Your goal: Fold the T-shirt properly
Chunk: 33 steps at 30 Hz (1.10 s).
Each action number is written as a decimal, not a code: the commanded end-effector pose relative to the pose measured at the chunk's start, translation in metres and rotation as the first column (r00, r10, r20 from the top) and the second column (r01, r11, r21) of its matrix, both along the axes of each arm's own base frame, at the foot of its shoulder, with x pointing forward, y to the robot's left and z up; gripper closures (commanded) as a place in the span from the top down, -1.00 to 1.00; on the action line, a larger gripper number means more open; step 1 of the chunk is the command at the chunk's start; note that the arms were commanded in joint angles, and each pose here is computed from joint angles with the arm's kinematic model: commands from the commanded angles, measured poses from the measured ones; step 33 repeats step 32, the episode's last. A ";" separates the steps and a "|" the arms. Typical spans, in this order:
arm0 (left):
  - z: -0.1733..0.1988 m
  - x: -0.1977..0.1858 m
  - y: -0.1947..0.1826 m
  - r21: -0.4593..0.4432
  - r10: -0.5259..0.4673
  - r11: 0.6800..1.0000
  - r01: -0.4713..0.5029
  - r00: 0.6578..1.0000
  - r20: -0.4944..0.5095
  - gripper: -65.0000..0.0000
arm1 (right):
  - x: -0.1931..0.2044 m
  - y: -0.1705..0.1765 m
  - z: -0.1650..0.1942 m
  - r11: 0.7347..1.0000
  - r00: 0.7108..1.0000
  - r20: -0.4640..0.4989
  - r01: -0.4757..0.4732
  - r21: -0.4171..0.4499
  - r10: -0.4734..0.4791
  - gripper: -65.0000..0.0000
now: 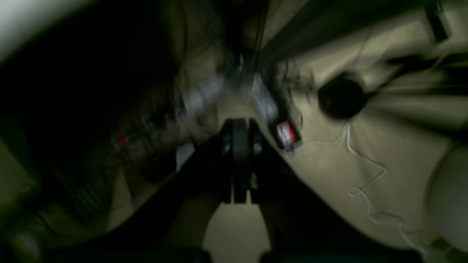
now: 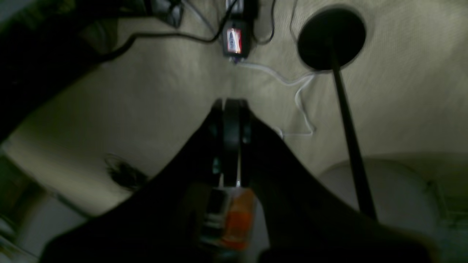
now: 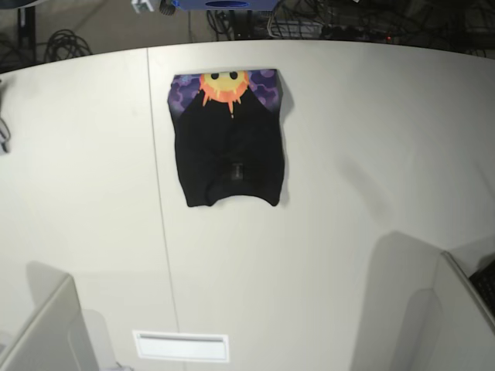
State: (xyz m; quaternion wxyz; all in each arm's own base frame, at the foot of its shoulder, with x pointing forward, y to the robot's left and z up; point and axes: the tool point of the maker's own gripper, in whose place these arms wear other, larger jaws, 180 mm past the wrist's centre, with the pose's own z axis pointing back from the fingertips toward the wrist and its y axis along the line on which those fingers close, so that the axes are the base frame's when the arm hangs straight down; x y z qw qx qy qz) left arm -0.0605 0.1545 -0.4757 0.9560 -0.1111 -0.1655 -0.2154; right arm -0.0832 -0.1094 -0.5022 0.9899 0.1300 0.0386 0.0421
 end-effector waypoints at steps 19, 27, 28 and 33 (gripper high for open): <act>-0.168 -0.028 -0.034 0.049 -0.037 0.998 0.043 0.991 -0.131 -1.00 | -0.049 0.016 -0.139 0.974 0.955 0.200 -0.199 -0.112 0.218 -1.00; -0.173 -0.016 -0.021 0.086 -0.047 0.994 0.061 0.987 -0.153 -1.00 | -0.033 0.022 -0.142 0.975 0.957 0.199 -0.195 -0.104 0.213 -1.00; -0.173 -0.016 -0.019 0.088 -0.047 0.994 0.062 0.987 -0.154 -1.00 | -0.032 0.023 -0.142 0.975 0.956 0.201 -0.195 -0.103 0.212 -1.00; -0.173 -0.016 -0.018 0.089 -0.048 0.994 0.062 0.987 -0.154 -1.00 | -0.024 0.023 -0.144 0.976 0.954 0.214 -0.193 -0.105 0.212 -1.00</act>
